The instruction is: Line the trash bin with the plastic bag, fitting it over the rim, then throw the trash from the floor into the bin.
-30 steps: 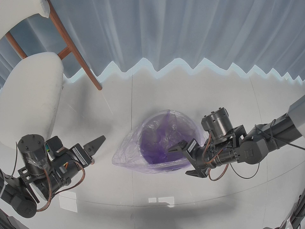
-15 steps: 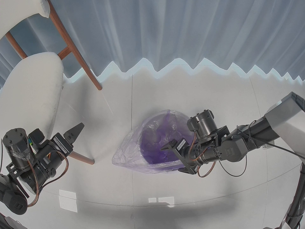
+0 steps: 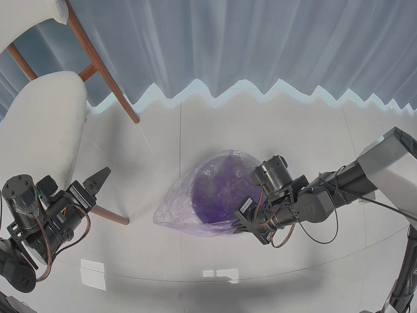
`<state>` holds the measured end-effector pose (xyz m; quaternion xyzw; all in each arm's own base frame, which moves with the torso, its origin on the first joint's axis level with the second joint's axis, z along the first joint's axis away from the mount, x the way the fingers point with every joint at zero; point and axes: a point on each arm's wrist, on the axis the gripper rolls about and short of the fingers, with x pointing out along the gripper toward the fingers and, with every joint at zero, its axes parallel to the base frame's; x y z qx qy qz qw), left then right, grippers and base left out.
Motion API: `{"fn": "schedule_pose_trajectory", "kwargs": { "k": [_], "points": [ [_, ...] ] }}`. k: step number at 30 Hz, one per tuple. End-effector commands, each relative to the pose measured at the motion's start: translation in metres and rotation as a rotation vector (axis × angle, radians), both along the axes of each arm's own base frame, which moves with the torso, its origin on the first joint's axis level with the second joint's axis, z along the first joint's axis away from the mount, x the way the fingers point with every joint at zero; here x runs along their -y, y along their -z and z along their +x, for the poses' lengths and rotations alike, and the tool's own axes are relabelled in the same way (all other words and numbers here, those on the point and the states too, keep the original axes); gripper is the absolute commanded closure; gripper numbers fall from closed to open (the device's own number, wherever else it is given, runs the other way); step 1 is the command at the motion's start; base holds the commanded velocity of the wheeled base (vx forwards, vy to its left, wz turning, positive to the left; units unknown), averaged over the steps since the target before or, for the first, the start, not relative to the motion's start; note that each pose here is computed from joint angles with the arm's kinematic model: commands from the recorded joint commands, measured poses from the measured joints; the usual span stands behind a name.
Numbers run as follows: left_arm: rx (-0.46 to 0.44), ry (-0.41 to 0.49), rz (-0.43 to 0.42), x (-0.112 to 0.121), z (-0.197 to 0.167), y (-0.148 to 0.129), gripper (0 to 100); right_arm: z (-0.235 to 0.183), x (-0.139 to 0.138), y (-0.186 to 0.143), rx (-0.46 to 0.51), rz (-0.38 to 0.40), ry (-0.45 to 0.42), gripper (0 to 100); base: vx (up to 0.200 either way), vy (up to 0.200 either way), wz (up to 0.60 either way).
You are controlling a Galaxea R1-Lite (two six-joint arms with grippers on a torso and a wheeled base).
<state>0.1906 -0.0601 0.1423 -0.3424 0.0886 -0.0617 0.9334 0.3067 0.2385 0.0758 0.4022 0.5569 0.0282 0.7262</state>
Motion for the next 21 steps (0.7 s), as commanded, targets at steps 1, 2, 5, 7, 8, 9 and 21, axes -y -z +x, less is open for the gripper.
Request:
{"fn": "schedule_pose_trajectory", "kwargs": {
  "k": [1,2,5,7,8,9,21],
  "points": [
    [-0.005,-0.001,0.002,0.000,0.001,0.001,0,-0.009,0.002,-0.012,0.004,-0.002,-0.008,100,0.000,0.000,0.00],
    [-0.007,-0.001,0.002,0.000,0.001,0.001,0,-0.010,0.003,-0.012,0.004,-0.005,-0.006,100,0.000,0.000,0.00],
    [-0.007,-0.001,0.002,0.000,0.001,0.001,0,-0.019,0.006,-0.014,-0.004,-0.012,-0.013,100,0.000,0.000,0.00],
    [-0.007,0.000,0.002,0.000,0.001,0.001,0,-0.041,0.003,-0.008,-0.034,-0.038,-0.059,100,0.000,0.000,0.00],
    [-0.010,0.002,0.003,0.000,0.001,0.002,0,-0.045,0.002,-0.004,-0.044,-0.047,-0.069,100,0.000,0.000,0.00],
    [-0.008,0.002,0.003,0.000,0.001,0.002,0,-0.048,0.001,-0.002,-0.051,-0.053,-0.075,100,0.000,0.000,0.00],
    [-0.011,0.006,0.021,0.000,0.001,0.003,0,-0.073,-0.014,0.048,-0.064,-0.217,-0.146,100,0.000,0.000,0.00]
  ]
}}
